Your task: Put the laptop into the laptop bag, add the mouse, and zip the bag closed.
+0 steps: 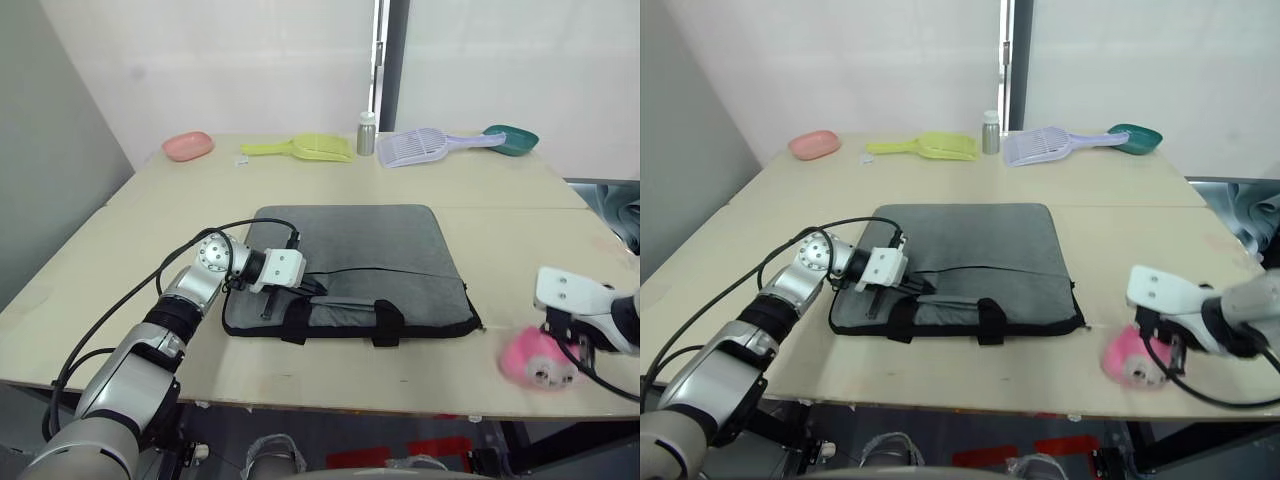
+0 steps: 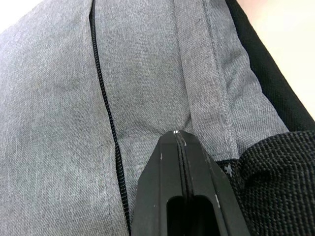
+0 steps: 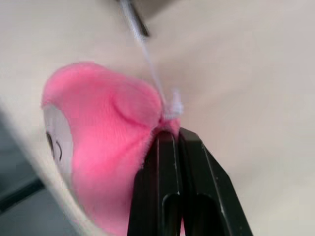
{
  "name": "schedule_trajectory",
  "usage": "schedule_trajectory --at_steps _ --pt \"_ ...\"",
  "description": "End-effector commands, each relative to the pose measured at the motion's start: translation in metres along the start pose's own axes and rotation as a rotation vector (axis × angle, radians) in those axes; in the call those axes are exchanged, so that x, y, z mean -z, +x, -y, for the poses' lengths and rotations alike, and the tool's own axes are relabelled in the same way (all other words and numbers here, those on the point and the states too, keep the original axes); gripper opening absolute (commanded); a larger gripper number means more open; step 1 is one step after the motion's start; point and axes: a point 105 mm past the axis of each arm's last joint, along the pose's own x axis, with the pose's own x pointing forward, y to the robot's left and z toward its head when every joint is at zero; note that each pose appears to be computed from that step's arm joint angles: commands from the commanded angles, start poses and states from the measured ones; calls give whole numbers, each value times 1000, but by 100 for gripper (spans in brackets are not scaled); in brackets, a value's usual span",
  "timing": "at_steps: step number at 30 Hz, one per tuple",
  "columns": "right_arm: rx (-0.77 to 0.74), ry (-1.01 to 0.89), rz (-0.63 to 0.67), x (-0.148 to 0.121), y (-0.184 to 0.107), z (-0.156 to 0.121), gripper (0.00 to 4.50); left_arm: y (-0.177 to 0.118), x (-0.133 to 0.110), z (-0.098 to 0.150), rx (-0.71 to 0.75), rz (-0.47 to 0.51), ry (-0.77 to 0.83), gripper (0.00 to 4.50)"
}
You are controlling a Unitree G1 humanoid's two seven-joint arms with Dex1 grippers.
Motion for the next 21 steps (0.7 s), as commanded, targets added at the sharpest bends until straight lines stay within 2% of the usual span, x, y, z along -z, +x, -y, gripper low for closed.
schedule_trajectory --at_steps 1,8,10,14,17,21 --pt "207 -52 -71 3 16 51 3 0 47 48 138 -153 -182 0" --pt "262 -137 47 -59 56 84 3 -2 46 54 141 -143 -193 0" --pt "238 -148 89 -75 61 83 3 -1 46 56 140 -139 -197 0" --pt "184 -151 129 -87 63 75 3 -2 45 57 126 -136 -203 0" --pt "204 -166 153 -92 64 77 3 -2 46 58 121 -137 -207 0" --pt "235 -173 230 -113 64 79 3 -1 45 59 124 -135 -210 0"
